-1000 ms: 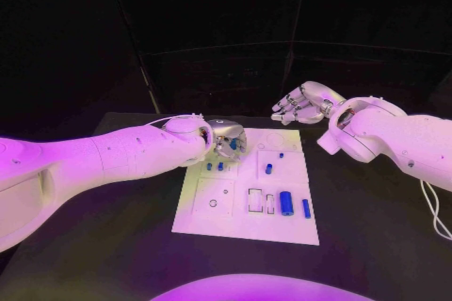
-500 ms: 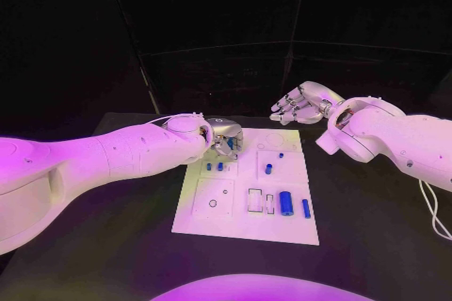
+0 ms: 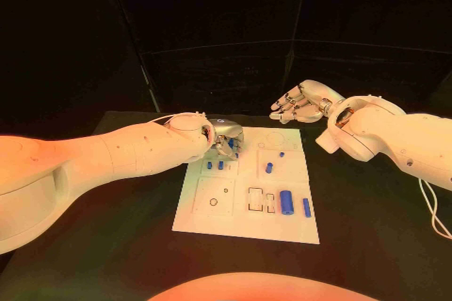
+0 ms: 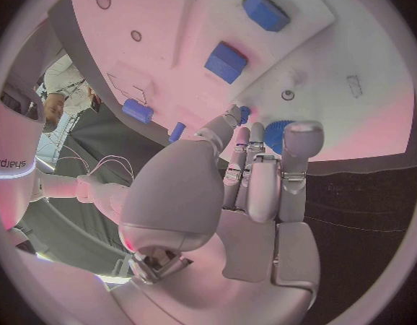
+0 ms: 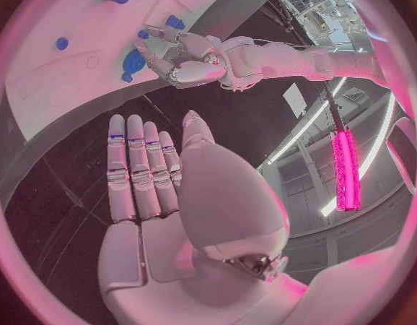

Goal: Assemble the parts on the task board

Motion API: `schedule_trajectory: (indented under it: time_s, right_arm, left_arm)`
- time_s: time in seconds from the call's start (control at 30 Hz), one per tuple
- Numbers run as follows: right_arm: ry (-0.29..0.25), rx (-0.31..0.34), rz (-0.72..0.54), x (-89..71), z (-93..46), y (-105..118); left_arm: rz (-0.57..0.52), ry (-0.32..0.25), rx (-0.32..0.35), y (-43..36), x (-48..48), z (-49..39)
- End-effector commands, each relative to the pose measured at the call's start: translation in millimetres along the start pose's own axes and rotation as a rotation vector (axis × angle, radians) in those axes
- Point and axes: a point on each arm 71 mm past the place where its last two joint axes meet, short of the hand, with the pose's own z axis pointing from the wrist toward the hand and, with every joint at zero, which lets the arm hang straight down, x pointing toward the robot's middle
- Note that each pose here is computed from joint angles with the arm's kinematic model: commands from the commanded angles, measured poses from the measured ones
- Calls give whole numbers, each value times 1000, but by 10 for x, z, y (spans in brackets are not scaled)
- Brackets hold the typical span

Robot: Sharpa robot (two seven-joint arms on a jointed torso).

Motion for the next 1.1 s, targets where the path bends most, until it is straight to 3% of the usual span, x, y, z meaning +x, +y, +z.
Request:
schedule_trajectory:
  time_s: [0.03, 1.1]
  right_arm:
    - [4, -14, -2, 2, 7, 26]
    - [12, -14, -2, 18, 16, 38]
  left_arm:
    - [3, 33, -3, 1, 18, 1]
    - [1, 44, 11, -34, 61, 59]
